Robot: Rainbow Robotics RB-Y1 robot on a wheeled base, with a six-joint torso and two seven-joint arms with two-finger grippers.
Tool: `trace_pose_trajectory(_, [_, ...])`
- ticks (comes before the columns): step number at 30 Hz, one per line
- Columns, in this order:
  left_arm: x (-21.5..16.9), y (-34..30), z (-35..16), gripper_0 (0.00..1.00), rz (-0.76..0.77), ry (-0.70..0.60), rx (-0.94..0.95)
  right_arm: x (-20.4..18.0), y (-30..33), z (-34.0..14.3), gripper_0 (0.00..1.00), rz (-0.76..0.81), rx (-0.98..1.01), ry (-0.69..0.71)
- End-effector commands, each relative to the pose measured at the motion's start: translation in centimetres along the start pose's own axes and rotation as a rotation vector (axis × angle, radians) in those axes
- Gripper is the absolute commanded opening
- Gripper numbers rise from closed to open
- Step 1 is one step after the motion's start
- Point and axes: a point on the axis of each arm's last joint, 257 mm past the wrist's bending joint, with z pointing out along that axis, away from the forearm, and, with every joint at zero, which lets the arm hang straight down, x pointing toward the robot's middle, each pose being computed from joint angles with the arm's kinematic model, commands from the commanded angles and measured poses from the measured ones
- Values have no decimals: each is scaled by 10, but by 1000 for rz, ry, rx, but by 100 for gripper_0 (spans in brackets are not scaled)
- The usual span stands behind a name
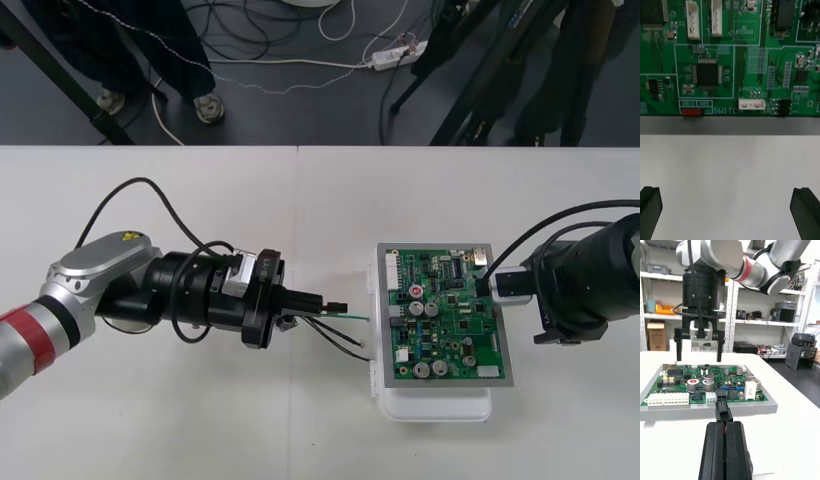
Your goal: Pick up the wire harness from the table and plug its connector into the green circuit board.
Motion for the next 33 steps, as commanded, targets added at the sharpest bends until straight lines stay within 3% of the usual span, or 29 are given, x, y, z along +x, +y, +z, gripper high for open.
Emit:
trace_pose_trajectory(1, [2, 13, 5, 0, -37, 60, -30, -14, -9, 1, 100, -70, 23, 0])
trace_pose_trajectory(33, [15, -2, 54, 0, -49, 49, -33, -50, -5, 9, 100, -124, 9, -49])
